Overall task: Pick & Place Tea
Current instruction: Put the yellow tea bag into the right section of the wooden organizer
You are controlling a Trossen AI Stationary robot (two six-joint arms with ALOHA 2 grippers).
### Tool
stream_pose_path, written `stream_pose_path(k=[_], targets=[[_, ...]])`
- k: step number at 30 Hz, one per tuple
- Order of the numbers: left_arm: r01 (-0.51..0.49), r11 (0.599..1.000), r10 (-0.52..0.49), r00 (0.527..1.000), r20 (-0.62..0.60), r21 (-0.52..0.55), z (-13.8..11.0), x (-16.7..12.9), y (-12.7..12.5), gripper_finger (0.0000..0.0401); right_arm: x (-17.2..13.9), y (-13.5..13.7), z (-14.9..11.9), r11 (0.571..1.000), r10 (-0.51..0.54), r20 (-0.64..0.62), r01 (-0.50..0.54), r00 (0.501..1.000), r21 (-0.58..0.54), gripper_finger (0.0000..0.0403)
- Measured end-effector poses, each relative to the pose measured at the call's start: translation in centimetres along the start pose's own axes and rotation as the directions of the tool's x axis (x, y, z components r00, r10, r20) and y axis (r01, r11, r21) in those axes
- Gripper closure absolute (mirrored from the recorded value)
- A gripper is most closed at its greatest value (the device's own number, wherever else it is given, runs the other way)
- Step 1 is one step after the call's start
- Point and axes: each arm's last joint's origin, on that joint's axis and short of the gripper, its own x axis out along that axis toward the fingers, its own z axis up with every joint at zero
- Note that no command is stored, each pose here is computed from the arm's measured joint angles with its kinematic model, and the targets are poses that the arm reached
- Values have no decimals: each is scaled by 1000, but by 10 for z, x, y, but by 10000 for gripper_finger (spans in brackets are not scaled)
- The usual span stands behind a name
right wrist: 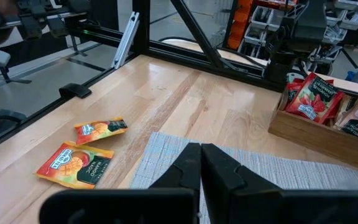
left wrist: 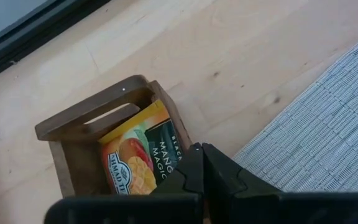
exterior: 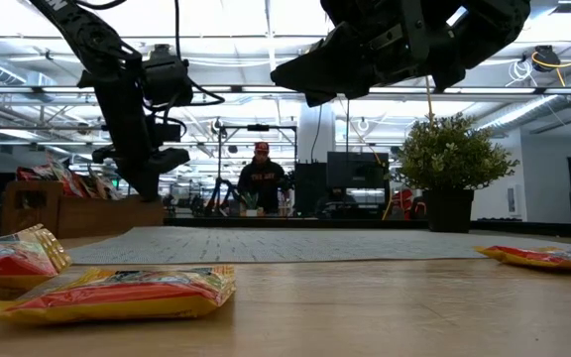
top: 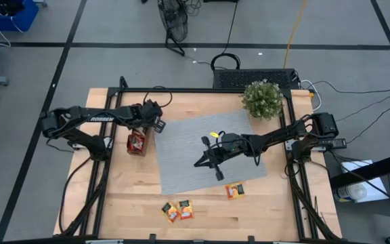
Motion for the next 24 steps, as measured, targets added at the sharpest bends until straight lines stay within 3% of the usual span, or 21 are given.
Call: stream_pose_path(k=[6, 16, 24], targets=[[-15, 1000, 15, 1000, -12, 8, 2, -3, 1, 398, 0, 0, 0, 1000, 0, 0, 0, 1000, 0, 403], [-160, 987, 161, 986, -42, 31, 13, -20, 6, 399, 0, 0, 0, 1000, 1, -3, -1, 1000, 1, 403], [-13, 1000, 13, 1000, -2, 1, 18, -19, -9, 398, 0, 0, -1, 1000, 2, -7, -2, 1000, 1, 403]])
